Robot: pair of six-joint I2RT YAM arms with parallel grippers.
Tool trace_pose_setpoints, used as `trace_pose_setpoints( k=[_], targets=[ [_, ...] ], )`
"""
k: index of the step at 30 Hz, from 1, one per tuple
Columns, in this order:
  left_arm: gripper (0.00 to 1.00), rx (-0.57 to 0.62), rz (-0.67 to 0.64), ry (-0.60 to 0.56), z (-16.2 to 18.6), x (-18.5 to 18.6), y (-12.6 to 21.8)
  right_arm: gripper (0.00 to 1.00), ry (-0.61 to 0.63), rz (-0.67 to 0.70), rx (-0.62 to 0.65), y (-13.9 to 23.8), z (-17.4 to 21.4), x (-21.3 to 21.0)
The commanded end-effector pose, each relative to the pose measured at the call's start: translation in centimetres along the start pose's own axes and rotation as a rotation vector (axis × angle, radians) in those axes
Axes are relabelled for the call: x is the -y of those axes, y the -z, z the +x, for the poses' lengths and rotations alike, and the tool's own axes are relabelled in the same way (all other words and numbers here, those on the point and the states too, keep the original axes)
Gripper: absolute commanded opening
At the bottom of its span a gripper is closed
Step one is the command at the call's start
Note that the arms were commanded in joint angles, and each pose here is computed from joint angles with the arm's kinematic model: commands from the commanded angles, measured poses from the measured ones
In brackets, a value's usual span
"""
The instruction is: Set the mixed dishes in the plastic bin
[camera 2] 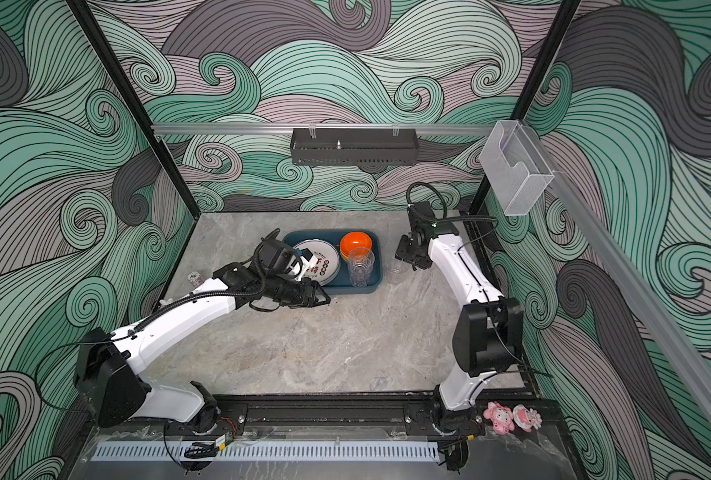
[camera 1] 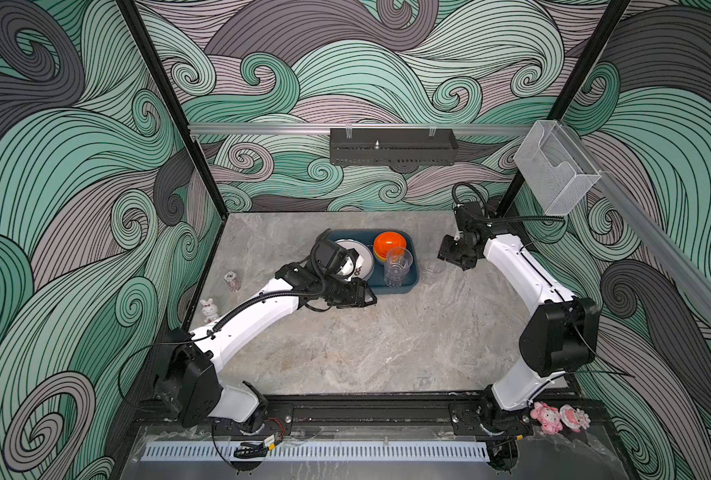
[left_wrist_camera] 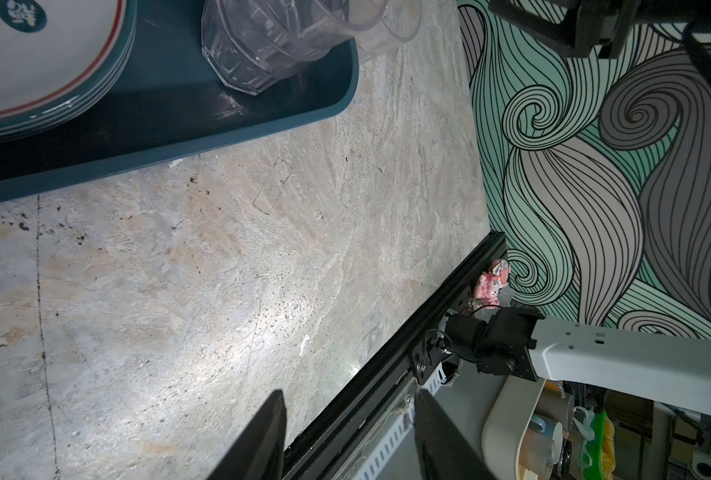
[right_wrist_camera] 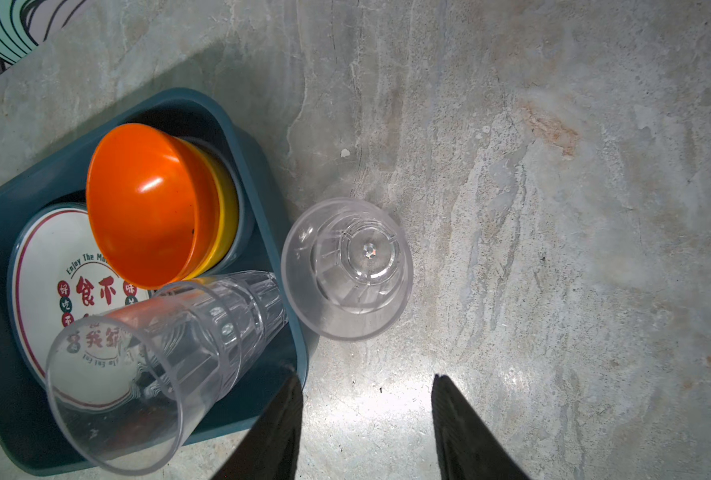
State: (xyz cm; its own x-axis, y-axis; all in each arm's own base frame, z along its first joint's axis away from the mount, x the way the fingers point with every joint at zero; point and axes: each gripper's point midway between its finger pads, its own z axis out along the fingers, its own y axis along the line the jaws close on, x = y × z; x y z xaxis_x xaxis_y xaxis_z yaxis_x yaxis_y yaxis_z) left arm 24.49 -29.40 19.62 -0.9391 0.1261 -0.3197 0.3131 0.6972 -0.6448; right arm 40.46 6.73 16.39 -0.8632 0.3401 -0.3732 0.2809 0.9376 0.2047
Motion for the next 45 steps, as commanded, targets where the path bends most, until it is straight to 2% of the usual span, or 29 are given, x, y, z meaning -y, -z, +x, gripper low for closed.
trace_pose_setpoints(
  k=[1, 9, 18, 31, 45],
  targets=[
    [0.52, -0.014, -0.001, -0.029, -0.2, 0.4, -0.4, 0.53, -0.040, -0.004, -0.023, -1.4, 0.0, 0.5],
    [0.52, -0.020, -0.018, -0.022, 0.1, -0.1, -0.7, 0.53, -0.085, 0.011, -0.066, -3.7, -0.5, 1.4],
    [0.52, -0.032, -0.037, -0.005, 0.4, -0.8, -1.2, 0.46, -0.112, 0.028, -0.113, -6.0, -0.1, 2.0],
    [0.51, -0.040, -0.058, 0.006, 0.7, -1.5, -1.5, 0.26, -0.124, 0.039, -0.168, -8.3, 1.0, 2.6],
    [0.51, -0.041, -0.066, 0.009, 1.2, -1.9, -1.3, 0.02, -0.094, 0.061, -0.166, -7.9, 1.6, 3.4]
  ],
)
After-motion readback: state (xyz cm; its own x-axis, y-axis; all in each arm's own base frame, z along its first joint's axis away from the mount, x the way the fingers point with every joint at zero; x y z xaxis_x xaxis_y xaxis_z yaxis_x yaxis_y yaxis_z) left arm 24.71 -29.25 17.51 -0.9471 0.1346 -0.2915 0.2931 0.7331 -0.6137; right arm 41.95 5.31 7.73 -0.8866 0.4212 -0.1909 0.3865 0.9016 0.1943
